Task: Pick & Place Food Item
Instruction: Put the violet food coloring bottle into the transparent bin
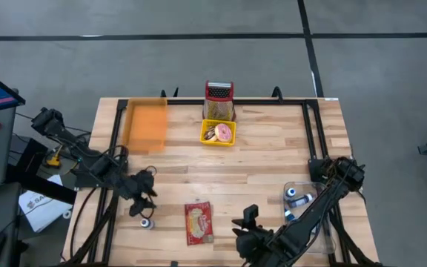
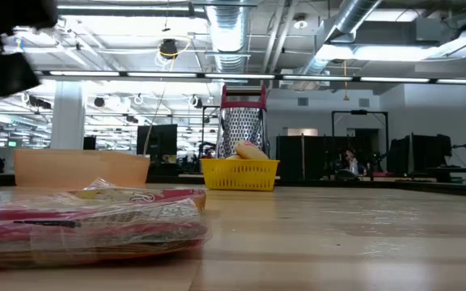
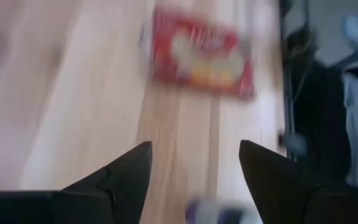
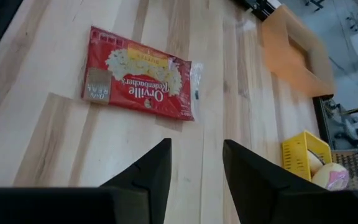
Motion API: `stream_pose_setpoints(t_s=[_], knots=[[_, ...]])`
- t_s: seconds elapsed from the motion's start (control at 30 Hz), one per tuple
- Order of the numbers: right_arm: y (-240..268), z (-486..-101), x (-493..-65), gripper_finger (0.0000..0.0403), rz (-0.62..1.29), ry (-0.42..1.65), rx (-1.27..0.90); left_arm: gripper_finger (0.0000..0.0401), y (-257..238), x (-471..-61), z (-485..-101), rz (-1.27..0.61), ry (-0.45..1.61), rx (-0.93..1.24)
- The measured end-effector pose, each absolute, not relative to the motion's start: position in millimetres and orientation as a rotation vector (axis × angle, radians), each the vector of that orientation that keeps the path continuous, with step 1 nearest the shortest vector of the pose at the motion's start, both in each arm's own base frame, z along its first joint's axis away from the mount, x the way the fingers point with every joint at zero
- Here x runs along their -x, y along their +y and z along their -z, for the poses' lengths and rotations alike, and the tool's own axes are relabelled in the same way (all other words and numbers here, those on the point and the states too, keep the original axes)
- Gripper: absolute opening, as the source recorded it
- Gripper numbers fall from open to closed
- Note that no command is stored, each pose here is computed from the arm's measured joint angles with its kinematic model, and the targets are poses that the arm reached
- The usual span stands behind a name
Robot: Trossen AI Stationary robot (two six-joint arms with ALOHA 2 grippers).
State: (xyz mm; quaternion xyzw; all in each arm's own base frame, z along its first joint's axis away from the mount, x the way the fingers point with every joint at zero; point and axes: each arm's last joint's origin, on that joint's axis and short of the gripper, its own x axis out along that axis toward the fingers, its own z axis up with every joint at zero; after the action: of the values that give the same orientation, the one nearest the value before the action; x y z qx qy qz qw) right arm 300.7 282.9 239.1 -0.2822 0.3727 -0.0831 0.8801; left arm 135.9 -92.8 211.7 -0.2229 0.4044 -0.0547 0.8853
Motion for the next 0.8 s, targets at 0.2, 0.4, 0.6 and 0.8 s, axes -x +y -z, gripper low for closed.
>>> stream_pose_setpoints(t_s=[0.2, 0.4, 0.6, 0.8], knots=[[275, -259, -297, 0.0134, 0.185, 0.744, 0.535, 0.0239, -98, -125, -209, 0.126, 1.032, 0.61], [271, -271, -294, 0.0133, 0.182, 0.722, 0.507, 0.0239, -92, -111, -210, -0.005, 1.211, 0.622], [273, -271, -291, 0.0133, 0.183, 0.722, 0.494, 0.0239, -95, -106, -209, -0.004, 1.282, 0.665], [275, -271, -290, 0.0133, 0.18, 0.72, 0.489, 0.0239, -104, -101, -204, -0.038, 1.397, 0.742]])
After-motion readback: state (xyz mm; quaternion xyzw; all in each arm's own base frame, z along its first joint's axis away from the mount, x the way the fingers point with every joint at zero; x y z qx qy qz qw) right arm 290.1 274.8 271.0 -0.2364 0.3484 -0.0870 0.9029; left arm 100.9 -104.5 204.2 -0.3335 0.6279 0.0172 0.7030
